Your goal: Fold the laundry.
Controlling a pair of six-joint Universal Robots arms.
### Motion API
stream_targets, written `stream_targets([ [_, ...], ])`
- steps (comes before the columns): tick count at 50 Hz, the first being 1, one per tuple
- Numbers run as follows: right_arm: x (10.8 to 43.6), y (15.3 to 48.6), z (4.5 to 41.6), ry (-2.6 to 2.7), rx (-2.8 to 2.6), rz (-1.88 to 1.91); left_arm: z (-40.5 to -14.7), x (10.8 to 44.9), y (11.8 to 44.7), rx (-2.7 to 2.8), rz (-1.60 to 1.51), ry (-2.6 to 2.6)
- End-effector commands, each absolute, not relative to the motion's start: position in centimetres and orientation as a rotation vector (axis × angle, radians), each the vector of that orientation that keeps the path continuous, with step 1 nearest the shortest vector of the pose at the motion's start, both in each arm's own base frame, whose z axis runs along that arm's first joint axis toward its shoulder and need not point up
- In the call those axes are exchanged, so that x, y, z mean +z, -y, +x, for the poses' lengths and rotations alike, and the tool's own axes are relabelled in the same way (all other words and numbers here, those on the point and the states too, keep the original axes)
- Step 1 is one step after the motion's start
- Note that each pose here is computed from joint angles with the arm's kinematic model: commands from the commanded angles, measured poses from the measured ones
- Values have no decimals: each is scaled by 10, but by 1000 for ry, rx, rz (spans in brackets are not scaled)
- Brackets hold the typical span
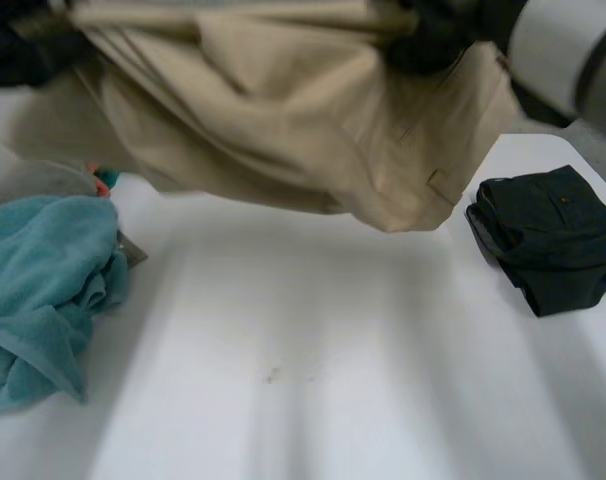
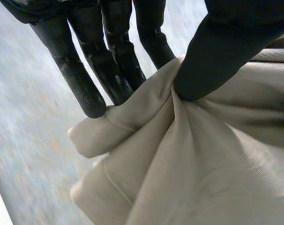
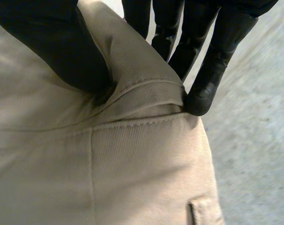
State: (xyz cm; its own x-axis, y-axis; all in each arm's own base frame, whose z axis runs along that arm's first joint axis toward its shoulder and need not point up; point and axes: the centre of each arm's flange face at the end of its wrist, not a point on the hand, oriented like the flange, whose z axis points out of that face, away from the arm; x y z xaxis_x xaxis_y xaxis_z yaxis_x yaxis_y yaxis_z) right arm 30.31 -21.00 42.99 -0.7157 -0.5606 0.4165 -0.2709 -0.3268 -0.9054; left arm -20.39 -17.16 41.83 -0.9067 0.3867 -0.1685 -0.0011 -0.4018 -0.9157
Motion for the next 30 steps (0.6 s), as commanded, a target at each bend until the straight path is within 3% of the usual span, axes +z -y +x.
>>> stream_targets([
  [1, 444, 193, 283, -1725, -2139, -1092, -196, 437, 149, 2442, -478, 1453],
  [8, 410, 201, 296, -1812, -1948, -1181, -207, 396, 176, 2293, -512, 1637],
  [16, 338, 238, 321, -1995, -1690, -1257, -229, 318, 251, 2022, -548, 1968],
  [21, 287, 277, 345, -2070, -1686, -1251, -251, 257, 295, 1837, -591, 2131],
  [25, 269, 302, 348, -2163, -1791, -1185, -275, 239, 300, 1798, -697, 2132],
  [30, 285, 298, 338, -2228, -1870, -1098, -275, 246, 291, 1848, -759, 2121],
])
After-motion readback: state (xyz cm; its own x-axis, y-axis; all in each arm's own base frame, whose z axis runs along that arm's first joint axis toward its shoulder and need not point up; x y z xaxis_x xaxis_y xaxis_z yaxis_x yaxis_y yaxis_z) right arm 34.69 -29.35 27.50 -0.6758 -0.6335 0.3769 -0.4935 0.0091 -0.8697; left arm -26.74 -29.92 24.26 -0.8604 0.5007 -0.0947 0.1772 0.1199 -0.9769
